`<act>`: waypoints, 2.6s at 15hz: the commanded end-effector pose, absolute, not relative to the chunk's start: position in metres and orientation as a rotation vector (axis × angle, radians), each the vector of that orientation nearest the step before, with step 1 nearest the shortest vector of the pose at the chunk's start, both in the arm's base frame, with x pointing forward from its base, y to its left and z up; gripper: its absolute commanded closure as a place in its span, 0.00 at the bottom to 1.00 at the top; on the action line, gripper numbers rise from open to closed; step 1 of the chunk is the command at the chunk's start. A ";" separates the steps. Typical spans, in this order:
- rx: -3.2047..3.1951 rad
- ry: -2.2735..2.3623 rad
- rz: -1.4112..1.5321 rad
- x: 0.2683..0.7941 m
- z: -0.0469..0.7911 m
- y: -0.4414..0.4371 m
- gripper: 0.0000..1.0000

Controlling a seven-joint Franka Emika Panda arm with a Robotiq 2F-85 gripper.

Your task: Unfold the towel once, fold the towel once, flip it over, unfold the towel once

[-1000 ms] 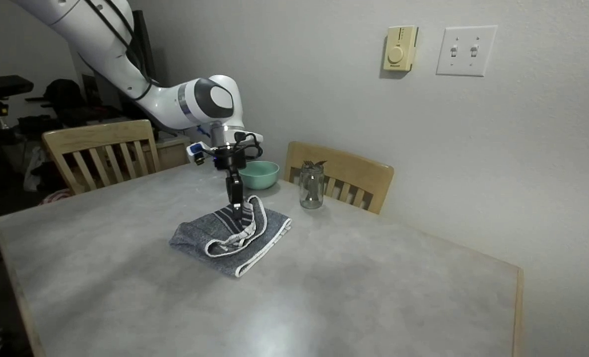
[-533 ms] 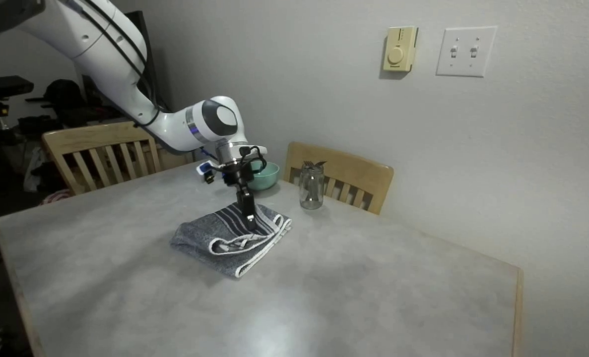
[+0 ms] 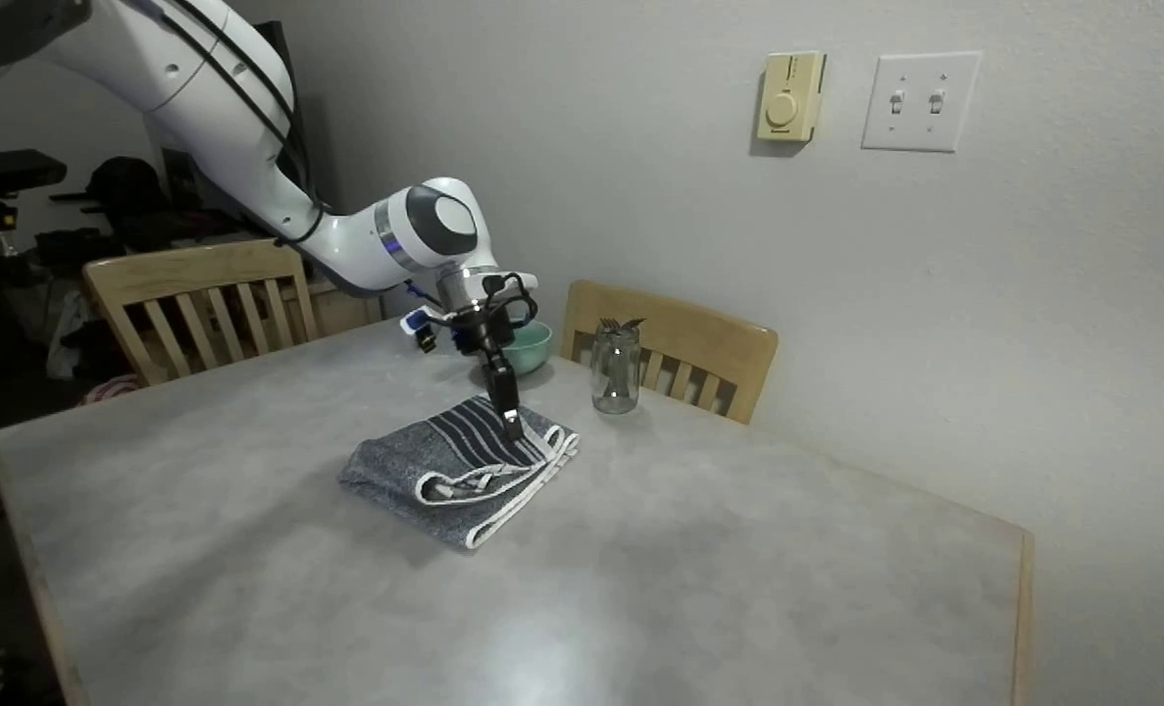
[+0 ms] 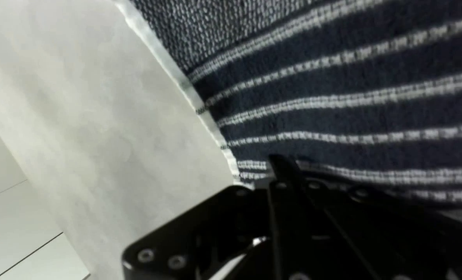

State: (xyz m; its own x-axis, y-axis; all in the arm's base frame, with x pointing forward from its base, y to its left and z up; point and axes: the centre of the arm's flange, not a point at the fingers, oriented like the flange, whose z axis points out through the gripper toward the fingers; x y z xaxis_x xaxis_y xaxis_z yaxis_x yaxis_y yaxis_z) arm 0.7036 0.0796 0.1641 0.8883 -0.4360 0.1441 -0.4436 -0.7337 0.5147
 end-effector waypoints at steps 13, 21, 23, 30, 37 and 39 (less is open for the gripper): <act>2.955 -0.405 -0.081 0.702 0.214 0.167 0.00; 2.814 -0.492 -0.278 0.693 0.185 0.159 0.00; 2.826 -0.425 -0.359 0.686 0.169 0.156 0.00; 2.832 -0.156 -0.494 0.676 0.132 0.148 0.00; 2.854 0.021 -0.529 0.682 0.142 0.149 0.62; 2.878 0.087 -0.520 0.684 0.146 0.150 0.76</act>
